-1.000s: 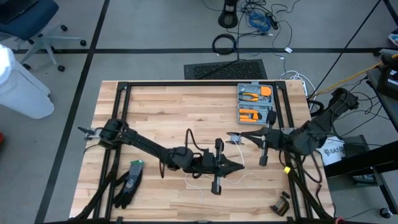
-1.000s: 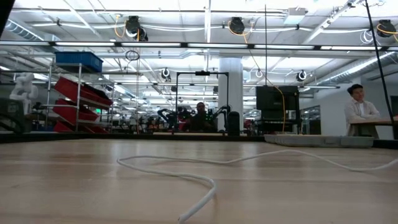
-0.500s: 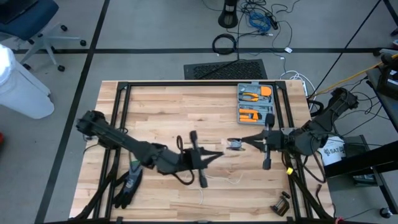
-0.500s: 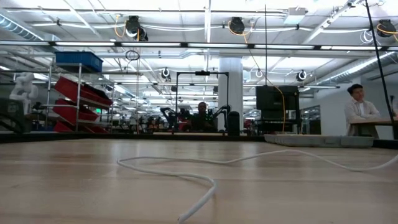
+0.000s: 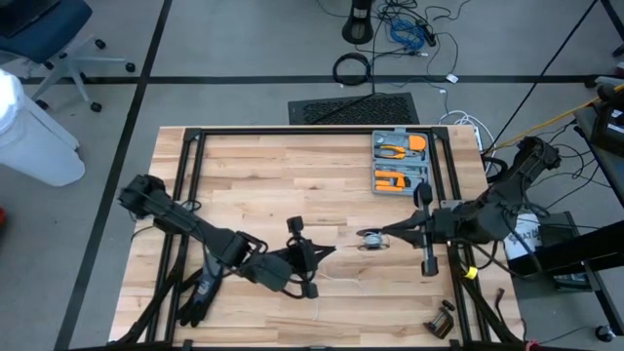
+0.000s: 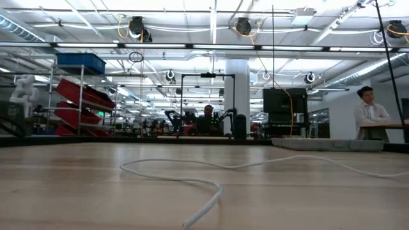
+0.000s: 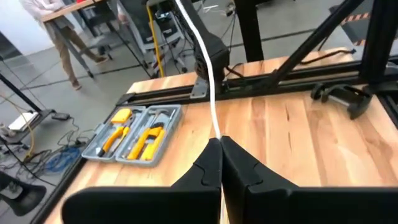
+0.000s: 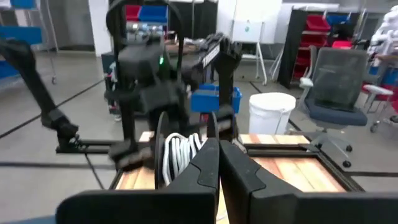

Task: Coil cords
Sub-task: Uncoil the white wire from the spool

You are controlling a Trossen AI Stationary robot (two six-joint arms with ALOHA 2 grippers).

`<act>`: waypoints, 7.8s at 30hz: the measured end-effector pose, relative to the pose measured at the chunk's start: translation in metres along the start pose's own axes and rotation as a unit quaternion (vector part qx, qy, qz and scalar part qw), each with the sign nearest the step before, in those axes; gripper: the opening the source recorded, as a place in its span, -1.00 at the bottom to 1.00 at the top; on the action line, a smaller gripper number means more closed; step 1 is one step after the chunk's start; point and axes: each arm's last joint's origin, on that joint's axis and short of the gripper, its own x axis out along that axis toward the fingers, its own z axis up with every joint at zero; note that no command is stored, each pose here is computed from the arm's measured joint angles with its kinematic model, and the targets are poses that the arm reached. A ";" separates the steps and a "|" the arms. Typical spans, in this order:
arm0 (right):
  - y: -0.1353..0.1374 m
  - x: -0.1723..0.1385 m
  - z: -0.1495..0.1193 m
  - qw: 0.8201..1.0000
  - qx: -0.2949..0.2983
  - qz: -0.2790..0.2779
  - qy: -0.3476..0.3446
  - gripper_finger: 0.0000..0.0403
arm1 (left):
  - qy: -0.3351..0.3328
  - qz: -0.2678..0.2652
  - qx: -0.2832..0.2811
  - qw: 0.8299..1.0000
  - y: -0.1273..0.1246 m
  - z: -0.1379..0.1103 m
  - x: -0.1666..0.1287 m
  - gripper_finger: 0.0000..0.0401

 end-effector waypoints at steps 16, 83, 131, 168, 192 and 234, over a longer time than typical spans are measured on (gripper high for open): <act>-0.003 0.039 -0.011 0.980 -0.071 -0.185 0.003 -1.00 | -0.097 -0.082 -0.073 0.989 -0.004 0.006 0.034 -1.00; -0.009 0.036 -0.002 0.997 -0.043 -0.057 -0.024 -1.00 | -0.012 -0.066 -0.026 0.997 0.004 0.028 -0.060 -0.45; -0.010 0.036 -0.002 0.995 -0.057 -0.079 -0.022 -1.00 | -0.033 0.061 -0.055 0.996 -0.034 -0.029 0.060 0.01; -0.010 0.036 -0.005 0.994 -0.065 -0.085 -0.013 -1.00 | -0.058 0.016 -0.109 0.992 -0.034 -0.028 0.071 -0.95; -0.018 0.034 -0.014 0.987 -0.081 -0.137 0.034 -1.00 | -0.106 0.137 0.013 0.985 -0.032 0.039 -0.054 -0.99; -0.008 0.016 0.011 0.987 -0.055 -0.141 -0.045 -1.00 | 0.015 -0.078 -0.063 0.995 -0.020 -0.010 0.024 -0.99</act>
